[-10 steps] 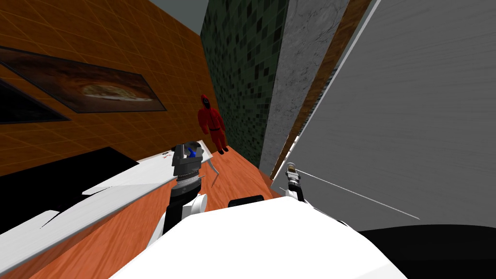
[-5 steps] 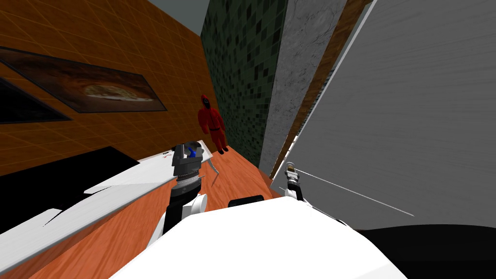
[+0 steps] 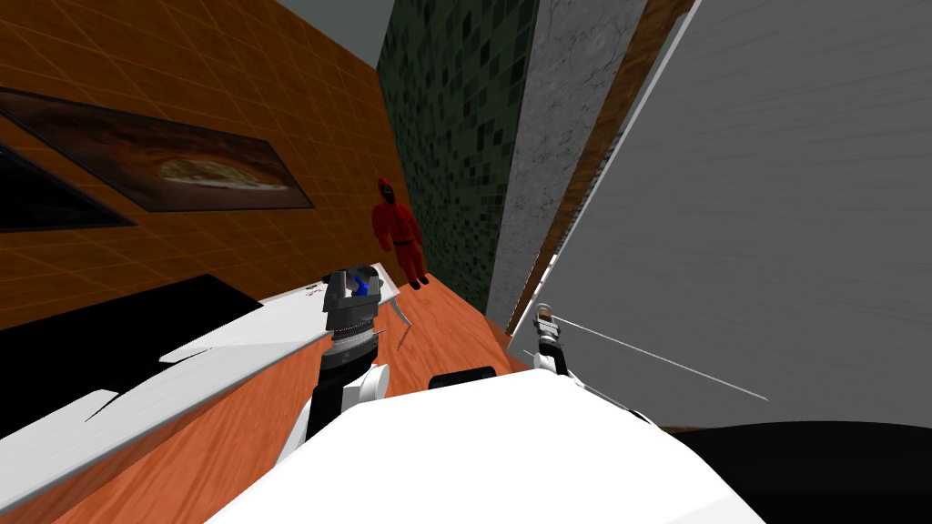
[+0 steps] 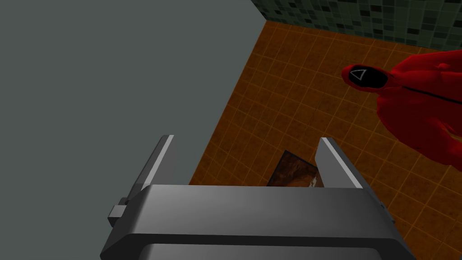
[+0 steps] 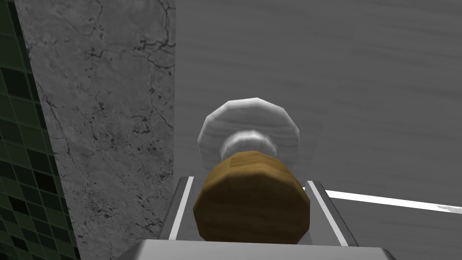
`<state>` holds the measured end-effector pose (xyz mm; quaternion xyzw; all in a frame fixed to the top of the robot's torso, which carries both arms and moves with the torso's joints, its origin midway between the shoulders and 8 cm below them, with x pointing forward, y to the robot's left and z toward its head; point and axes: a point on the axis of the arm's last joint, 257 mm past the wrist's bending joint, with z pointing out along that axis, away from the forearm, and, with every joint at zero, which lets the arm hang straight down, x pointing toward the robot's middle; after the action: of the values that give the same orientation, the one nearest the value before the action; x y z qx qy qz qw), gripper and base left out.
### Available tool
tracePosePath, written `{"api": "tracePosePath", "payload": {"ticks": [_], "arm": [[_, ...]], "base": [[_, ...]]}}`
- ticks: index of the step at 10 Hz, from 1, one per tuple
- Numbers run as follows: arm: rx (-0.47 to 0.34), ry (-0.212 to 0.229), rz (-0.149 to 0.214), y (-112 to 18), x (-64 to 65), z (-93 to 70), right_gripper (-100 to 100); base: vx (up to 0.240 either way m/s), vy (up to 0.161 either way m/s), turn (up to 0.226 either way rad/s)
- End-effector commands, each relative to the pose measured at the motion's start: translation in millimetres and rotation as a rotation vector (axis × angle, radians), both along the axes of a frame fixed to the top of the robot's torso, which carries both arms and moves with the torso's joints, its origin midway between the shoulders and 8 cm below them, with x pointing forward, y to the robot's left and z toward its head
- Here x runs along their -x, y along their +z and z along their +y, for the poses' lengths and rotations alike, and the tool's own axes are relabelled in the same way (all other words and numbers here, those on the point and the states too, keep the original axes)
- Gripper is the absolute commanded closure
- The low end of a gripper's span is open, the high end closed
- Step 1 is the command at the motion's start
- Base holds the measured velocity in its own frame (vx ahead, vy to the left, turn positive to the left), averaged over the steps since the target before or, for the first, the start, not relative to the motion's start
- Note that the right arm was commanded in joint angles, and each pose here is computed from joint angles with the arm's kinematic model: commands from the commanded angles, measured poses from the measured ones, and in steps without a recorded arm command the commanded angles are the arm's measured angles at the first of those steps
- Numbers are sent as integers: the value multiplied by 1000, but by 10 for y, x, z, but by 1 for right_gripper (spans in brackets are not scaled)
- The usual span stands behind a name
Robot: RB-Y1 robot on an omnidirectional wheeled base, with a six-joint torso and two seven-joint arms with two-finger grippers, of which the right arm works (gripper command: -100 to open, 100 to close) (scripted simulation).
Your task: Pull the door open
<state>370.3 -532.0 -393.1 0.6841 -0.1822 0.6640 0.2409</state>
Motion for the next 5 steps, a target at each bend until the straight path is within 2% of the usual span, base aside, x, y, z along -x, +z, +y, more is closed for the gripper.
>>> {"api": "tracePosePath", "payload": {"ticks": [1, 3, 4, 5], "arm": [[-27, 1, -21, 6, -14, 10, 100], [-62, 4, -45, 11, -37, 28, 100], [-50, 5, -36, 10, -34, 24, 100], [-55, 7, -39, 8, -36, 35, 100]], "base": [[-19, 2, -3], [-19, -1, -4], [0, 0, 0], [-143, -5, 157]]}}
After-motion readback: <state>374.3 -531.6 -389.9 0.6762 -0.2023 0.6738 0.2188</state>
